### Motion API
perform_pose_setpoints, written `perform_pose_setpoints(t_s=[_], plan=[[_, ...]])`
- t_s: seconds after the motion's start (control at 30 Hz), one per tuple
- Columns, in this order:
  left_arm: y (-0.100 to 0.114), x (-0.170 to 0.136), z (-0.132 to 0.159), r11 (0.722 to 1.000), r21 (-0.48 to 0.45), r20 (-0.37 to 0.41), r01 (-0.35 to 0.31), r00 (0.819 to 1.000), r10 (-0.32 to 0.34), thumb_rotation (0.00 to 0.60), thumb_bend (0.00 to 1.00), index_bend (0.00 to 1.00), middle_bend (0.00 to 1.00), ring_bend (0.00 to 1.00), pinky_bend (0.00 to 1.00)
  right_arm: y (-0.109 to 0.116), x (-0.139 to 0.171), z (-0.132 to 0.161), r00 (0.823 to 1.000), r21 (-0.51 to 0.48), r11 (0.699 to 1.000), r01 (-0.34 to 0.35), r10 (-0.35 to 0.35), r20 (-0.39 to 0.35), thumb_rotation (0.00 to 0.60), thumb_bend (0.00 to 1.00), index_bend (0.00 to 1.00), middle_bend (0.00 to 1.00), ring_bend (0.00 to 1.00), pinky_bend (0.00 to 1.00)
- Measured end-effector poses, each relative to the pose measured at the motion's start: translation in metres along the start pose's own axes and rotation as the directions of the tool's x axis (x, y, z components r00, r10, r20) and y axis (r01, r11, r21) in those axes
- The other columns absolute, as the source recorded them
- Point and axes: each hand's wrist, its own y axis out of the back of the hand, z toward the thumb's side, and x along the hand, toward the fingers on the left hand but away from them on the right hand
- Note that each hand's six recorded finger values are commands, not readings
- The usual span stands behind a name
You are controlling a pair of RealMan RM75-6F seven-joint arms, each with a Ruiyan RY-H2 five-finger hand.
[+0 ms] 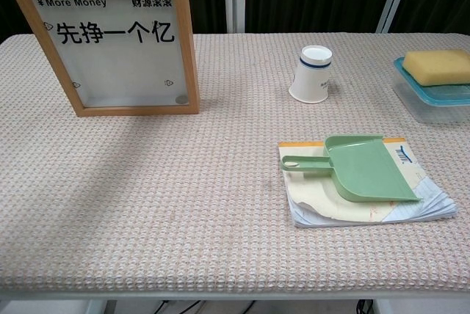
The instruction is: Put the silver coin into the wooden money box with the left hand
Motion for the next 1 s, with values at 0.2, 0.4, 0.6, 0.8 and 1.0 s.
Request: perform_pose_setpoints(t_s=[0.2, 0.4, 0.6, 0.8, 1.0], plan=[[-0.003, 0.006, -0.013, 1.000, -0.018, -0.056, 0.003, 0.998, -0.004, 0.600, 0.41, 0.61, 0.24, 0.04, 0.11, 0.000, 0.000, -0.002, 1.000, -0.002, 1.000, 0.000, 0.000, 0.002, 0.600, 0.34, 0.00, 0.00, 0.00, 0.00], [-0.006, 0.005, -0.019, 0.999, -0.038, -0.075, 0.005, 0.997, -0.008, 0.600, 0.41, 0.61, 0.24, 0.04, 0.11, 0.001, 0.001, -0.004, 1.000, -0.001, 1.000, 0.002, -0.002, 0.005, 0.600, 0.34, 0.00, 0.00, 0.00, 0.00], [-0.007, 0.006, -0.021, 0.998, -0.057, -0.086, 0.001, 0.996, -0.006, 0.600, 0.41, 0.61, 0.25, 0.04, 0.11, -0.001, 0.000, -0.003, 1.000, 0.000, 1.000, -0.002, 0.002, 0.005, 0.600, 0.34, 0.00, 0.00, 0.00, 0.00], [-0.009, 0.007, -0.023, 0.997, -0.076, -0.099, -0.001, 0.995, -0.007, 0.600, 0.41, 0.61, 0.25, 0.04, 0.10, -0.001, 0.000, -0.003, 1.000, 0.000, 1.000, -0.003, 0.003, 0.006, 0.600, 0.34, 0.00, 0.00, 0.00, 0.00], [-0.011, 0.008, -0.023, 0.997, -0.083, -0.111, -0.003, 0.994, -0.006, 0.600, 0.41, 0.62, 0.25, 0.04, 0.10, -0.002, -0.001, -0.005, 1.000, 0.001, 1.000, -0.006, 0.006, 0.009, 0.600, 0.34, 0.00, 0.00, 0.00, 0.00]])
